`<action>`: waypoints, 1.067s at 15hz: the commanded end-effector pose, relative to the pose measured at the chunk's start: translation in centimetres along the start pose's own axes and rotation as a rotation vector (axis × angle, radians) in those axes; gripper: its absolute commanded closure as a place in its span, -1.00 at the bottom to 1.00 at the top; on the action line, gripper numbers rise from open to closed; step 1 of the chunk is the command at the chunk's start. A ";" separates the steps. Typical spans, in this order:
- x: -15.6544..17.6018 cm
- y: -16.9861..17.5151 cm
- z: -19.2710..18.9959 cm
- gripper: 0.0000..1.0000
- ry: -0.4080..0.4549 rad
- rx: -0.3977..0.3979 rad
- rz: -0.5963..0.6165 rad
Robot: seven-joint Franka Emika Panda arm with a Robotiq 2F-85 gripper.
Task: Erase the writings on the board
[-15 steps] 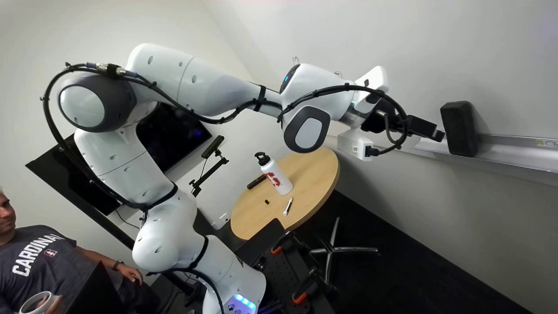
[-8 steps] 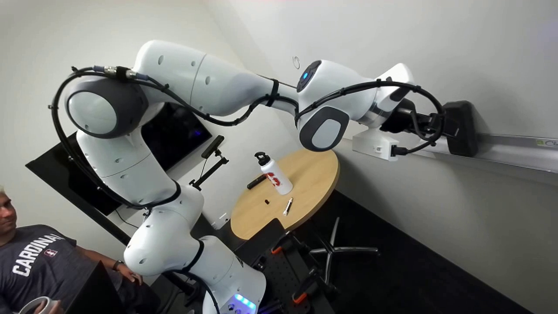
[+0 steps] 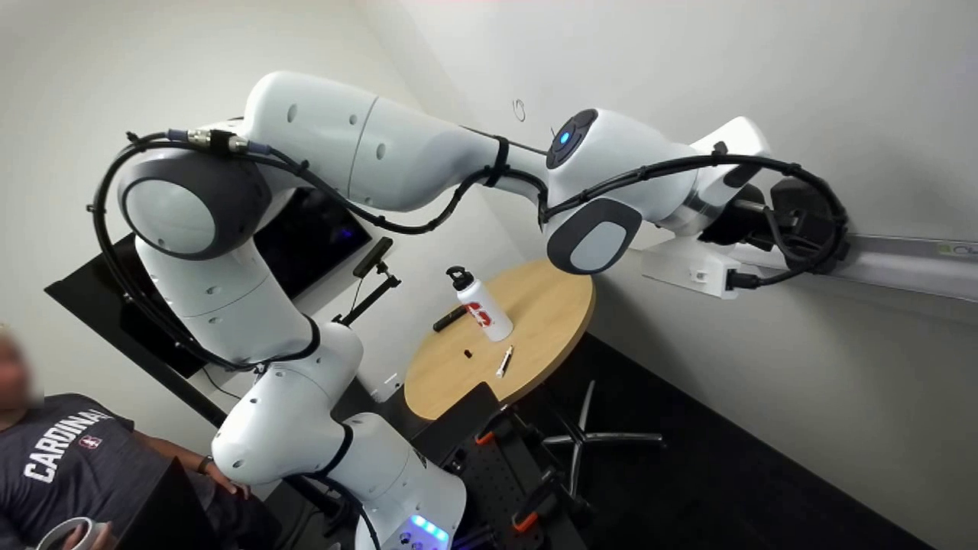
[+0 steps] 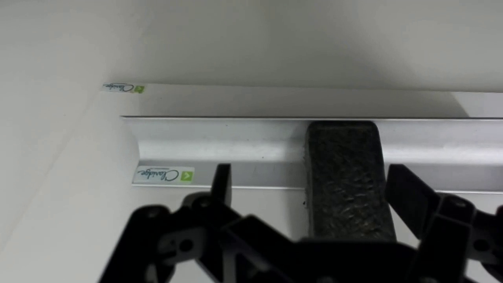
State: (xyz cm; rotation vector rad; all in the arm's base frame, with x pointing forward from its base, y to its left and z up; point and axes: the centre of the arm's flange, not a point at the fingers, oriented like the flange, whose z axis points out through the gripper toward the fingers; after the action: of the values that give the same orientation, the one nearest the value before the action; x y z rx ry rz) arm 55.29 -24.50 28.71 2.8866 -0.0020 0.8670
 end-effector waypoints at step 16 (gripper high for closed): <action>2.6 -3.1 0.8 -1.00 -0.016 0.060 -0.061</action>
State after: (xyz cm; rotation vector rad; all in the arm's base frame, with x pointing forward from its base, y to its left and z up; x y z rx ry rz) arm 57.46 -21.98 28.69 2.9597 0.1406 0.8419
